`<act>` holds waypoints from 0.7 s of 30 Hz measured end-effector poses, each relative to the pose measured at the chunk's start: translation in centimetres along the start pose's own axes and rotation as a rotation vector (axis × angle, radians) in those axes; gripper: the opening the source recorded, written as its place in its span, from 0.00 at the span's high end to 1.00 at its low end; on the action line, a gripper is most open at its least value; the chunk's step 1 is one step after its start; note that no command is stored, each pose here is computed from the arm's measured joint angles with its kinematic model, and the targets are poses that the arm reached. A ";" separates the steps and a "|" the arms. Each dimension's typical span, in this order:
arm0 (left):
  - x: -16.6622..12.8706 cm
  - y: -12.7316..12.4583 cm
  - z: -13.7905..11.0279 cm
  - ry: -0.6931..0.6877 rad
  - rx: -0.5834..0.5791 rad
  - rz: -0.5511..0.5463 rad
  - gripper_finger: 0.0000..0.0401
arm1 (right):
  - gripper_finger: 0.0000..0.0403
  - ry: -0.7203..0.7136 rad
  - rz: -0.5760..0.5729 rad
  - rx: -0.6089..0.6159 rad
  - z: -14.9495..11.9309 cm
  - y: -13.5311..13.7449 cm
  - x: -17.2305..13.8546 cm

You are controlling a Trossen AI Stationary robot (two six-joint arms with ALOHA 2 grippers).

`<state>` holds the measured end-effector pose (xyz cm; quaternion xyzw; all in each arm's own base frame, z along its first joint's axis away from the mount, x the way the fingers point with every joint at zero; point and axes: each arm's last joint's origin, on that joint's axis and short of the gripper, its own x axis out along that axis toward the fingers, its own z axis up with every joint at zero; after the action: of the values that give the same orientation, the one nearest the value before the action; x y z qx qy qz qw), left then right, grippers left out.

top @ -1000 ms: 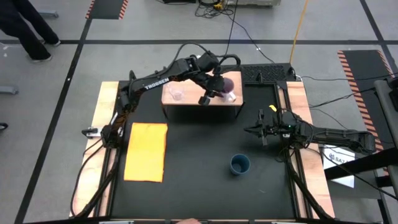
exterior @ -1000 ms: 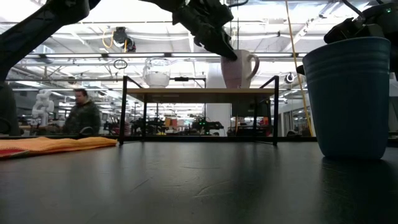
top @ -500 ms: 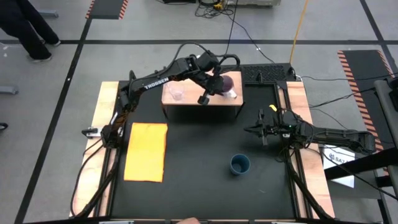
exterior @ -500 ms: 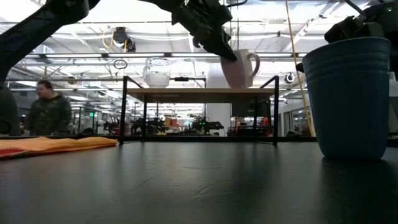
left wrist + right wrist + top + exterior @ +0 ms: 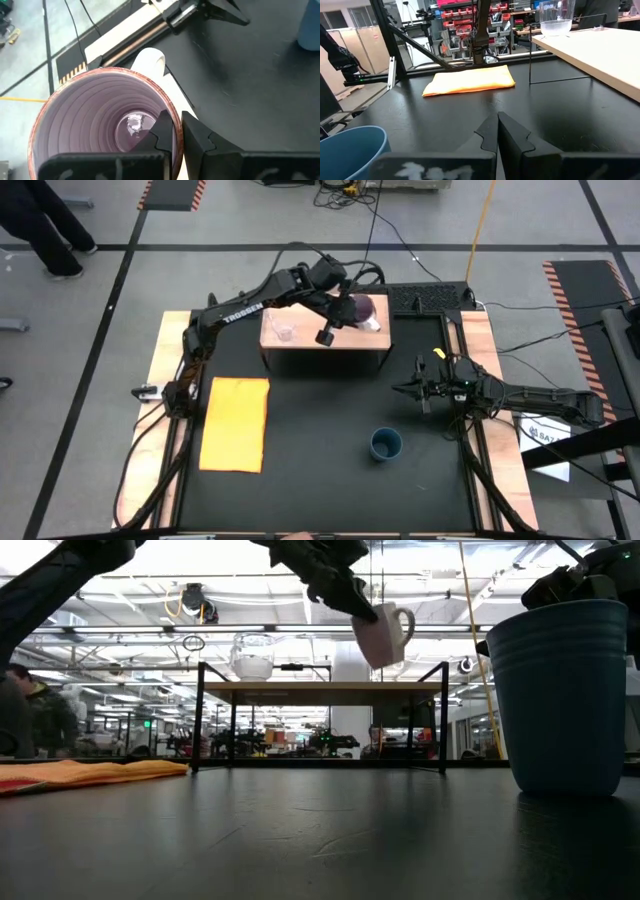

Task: Stack small to large cups/mugs on shelf
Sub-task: Put the purple mug on the shelf

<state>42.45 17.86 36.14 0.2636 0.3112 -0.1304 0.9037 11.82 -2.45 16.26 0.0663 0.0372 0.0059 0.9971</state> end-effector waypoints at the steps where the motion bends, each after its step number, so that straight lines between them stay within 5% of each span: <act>1: -0.4 -0.1 0.0 0.006 -0.006 -0.005 0.96 | 1.00 0.000 0.000 0.000 0.0 0.0 0.0; 10: -4.8 -0.5 0.1 0.058 -0.112 -0.013 0.96 | 1.00 -0.006 0.001 -0.005 0.1 0.0 0.0; 21: -6.3 -0.8 -1.5 0.185 -0.195 -0.051 0.96 | 1.00 -0.011 0.001 -0.003 0.1 0.0 0.0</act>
<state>36.53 18.46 38.79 0.1772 0.4112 -0.0977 0.8888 11.82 -2.45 16.37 0.0650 0.0318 0.0062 0.9974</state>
